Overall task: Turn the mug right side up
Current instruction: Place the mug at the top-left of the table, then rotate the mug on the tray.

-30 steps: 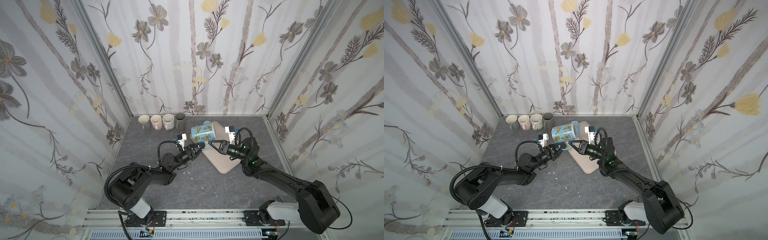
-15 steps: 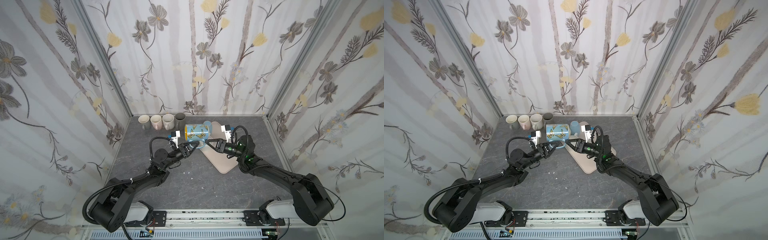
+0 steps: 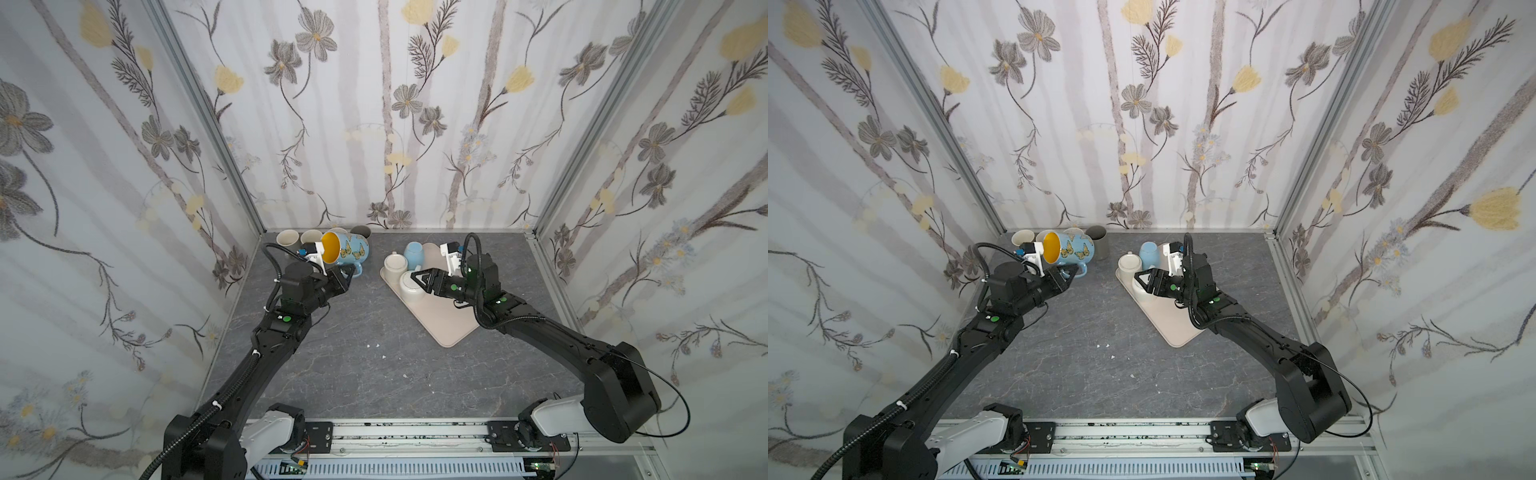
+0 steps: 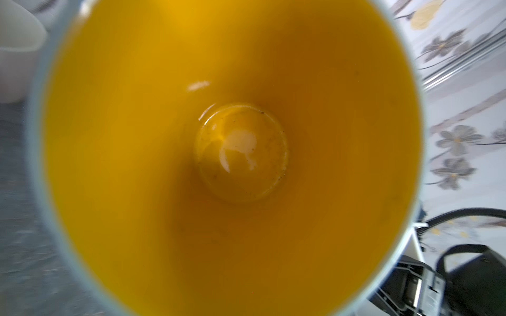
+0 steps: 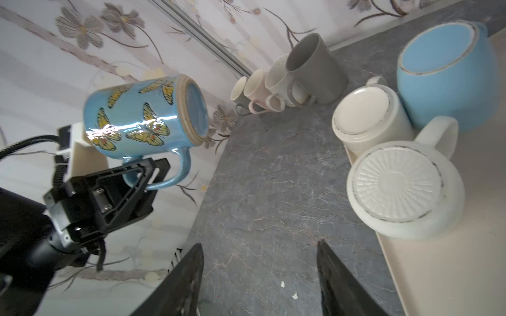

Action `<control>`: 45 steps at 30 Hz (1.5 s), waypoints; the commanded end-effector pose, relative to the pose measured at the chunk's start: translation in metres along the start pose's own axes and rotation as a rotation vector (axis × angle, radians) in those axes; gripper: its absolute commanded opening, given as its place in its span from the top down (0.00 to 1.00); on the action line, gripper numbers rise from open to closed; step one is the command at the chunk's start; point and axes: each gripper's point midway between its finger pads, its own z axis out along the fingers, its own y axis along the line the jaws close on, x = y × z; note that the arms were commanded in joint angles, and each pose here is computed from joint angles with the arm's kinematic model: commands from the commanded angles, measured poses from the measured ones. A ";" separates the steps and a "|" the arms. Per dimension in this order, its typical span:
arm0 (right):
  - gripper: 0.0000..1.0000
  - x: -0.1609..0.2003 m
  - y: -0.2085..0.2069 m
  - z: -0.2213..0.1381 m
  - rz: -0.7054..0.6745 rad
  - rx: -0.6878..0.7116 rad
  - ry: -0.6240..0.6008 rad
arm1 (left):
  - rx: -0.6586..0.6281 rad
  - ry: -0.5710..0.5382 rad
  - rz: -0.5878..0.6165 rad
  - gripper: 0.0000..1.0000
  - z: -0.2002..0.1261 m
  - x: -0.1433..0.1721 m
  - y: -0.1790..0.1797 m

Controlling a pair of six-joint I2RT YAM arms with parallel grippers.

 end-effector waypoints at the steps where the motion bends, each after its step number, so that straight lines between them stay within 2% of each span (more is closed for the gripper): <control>1: 0.36 0.020 -0.032 0.005 -0.048 0.160 0.085 | -0.197 0.017 0.198 1.00 0.002 -0.006 0.036; 7: 0.36 0.030 -0.052 0.023 -0.115 0.283 0.170 | -0.346 0.091 0.253 1.00 0.025 0.001 0.074; 18: 0.35 0.035 -0.038 0.069 -0.338 0.408 0.256 | -0.487 0.196 0.300 1.00 0.067 0.015 0.121; 28: 0.35 0.040 -0.062 0.094 -0.454 0.539 0.345 | -0.561 0.256 0.317 1.00 0.107 0.021 0.152; 34: 0.39 0.043 -0.092 0.087 -0.498 0.659 0.386 | -0.607 0.284 0.331 1.00 0.119 0.027 0.168; 43: 0.44 0.023 -0.120 0.059 -0.506 0.786 0.367 | -0.647 0.314 0.326 1.00 0.120 0.041 0.185; 45: 0.45 0.020 -0.128 0.050 -0.499 0.810 0.364 | -0.658 0.314 0.327 0.96 0.119 0.042 0.188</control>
